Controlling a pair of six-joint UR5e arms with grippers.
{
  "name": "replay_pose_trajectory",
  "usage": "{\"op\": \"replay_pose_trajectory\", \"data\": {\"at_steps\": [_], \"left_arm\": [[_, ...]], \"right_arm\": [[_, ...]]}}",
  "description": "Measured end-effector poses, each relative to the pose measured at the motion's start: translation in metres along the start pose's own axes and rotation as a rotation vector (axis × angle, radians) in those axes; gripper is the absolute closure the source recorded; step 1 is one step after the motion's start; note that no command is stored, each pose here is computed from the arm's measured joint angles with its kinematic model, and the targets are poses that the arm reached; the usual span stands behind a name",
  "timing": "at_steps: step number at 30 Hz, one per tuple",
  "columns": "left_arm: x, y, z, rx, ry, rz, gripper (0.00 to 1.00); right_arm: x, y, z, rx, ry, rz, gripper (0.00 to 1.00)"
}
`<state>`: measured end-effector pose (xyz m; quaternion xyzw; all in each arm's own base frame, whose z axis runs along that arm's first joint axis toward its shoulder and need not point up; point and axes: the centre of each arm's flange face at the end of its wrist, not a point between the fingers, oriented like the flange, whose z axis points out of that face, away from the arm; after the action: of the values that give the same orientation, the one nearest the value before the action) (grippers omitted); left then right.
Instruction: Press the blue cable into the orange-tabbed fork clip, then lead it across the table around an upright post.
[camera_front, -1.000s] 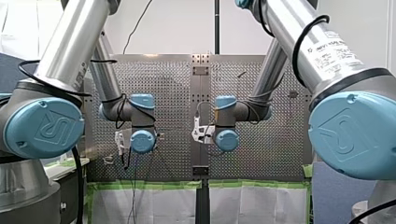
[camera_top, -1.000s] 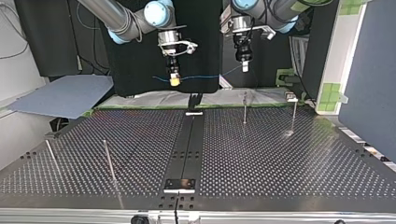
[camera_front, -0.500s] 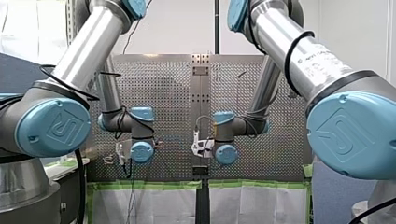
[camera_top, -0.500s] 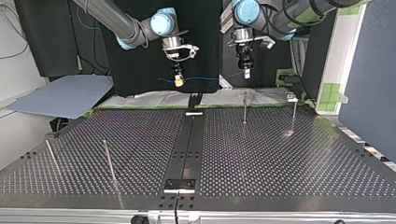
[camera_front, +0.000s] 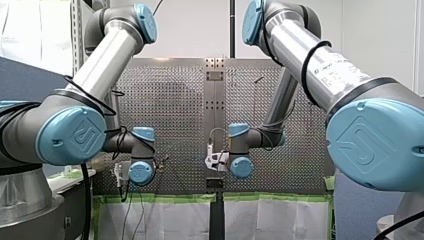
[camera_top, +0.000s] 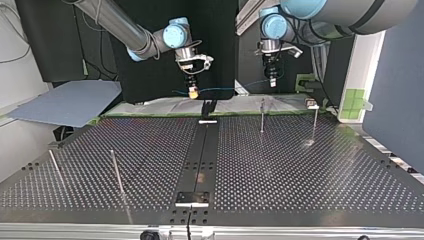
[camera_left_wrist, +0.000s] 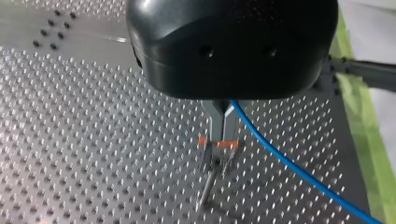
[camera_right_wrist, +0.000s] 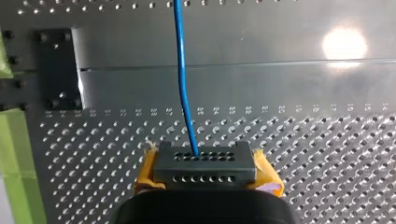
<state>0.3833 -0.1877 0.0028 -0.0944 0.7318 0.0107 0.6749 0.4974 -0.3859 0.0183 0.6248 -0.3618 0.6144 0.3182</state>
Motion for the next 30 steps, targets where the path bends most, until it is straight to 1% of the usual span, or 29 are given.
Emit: {"op": "replay_pose_trajectory", "data": {"at_steps": [4, 9, 12, 15, 20, 25, 28, 30], "left_arm": [[-0.004, 0.009, 0.019, -0.019, -0.01, -0.014, 1.0], [-0.008, 0.01, 0.031, -0.015, -0.009, -0.018, 1.0], [-0.006, 0.009, 0.036, -0.005, -0.005, -0.028, 1.0], [0.001, 0.007, 0.045, 0.006, 0.002, -0.042, 1.0], [0.015, 0.005, 0.06, 0.008, 0.001, -0.068, 1.0], [0.032, 0.009, 0.07, -0.002, 0.017, -0.092, 1.0], [0.04, 0.013, 0.073, -0.013, 0.029, -0.096, 1.0], [0.042, 0.015, 0.077, -0.019, 0.029, -0.098, 1.0]], "right_arm": [[0.0, 0.004, 0.008, 0.002, 0.002, 0.002, 1.0], [-0.016, 0.009, 0.015, 0.0, -0.021, 0.0, 1.0], [-0.028, 0.011, 0.018, -0.001, -0.039, -0.002, 1.0], [-0.035, 0.012, 0.022, -0.003, -0.048, -0.003, 1.0], [-0.036, 0.015, 0.03, 0.002, -0.045, -0.002, 1.0], [-0.04, 0.019, 0.035, 0.0, -0.049, -0.002, 1.0], [-0.042, 0.021, 0.036, -0.002, -0.05, -0.002, 1.0], [-0.042, 0.021, 0.038, -0.001, -0.049, -0.003, 1.0]]}}
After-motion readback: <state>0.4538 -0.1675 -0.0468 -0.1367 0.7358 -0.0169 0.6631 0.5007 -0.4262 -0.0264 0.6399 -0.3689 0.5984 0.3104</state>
